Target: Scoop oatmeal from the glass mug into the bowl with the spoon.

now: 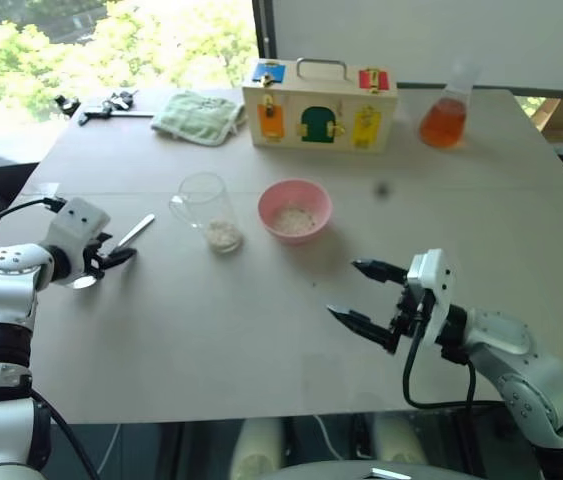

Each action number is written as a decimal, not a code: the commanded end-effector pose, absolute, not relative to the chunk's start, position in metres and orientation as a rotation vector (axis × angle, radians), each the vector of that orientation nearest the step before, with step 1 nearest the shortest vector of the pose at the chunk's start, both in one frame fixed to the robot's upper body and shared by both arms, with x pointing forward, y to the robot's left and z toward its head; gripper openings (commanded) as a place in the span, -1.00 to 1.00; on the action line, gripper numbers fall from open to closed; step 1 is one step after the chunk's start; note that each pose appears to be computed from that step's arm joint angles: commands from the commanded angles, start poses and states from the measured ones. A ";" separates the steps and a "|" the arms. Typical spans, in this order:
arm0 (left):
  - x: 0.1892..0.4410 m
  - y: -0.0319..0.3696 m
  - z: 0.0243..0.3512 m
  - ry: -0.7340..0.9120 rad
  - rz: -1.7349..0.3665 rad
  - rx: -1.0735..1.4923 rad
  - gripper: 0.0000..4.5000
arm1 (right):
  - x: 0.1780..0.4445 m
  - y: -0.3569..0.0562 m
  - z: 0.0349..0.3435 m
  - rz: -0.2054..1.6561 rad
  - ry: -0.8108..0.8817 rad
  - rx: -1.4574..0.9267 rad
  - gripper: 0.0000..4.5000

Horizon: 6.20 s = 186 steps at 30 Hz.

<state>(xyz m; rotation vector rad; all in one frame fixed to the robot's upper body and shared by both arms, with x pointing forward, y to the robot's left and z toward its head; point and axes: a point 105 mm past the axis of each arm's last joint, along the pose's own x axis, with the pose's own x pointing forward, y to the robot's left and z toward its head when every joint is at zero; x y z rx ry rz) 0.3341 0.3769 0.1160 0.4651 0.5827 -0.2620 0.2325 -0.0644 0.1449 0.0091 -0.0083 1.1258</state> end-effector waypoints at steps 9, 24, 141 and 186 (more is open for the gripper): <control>0.298 0.400 0.070 0.784 -0.217 0.293 -0.99 | 0.232 -0.064 0.159 1.139 -0.066 -0.010 1.00; 0.201 0.263 0.094 0.310 -0.564 0.092 -0.99 | 0.239 -0.064 0.152 1.127 -0.003 0.079 1.00; 0.364 0.290 0.157 -0.142 -0.262 0.244 0.49 | 0.282 -0.069 0.261 1.031 -0.052 0.514 -1.00; 0.382 0.224 0.181 -0.139 -0.460 0.172 -0.98 | 0.326 0.036 0.301 1.183 -0.297 0.035 -1.00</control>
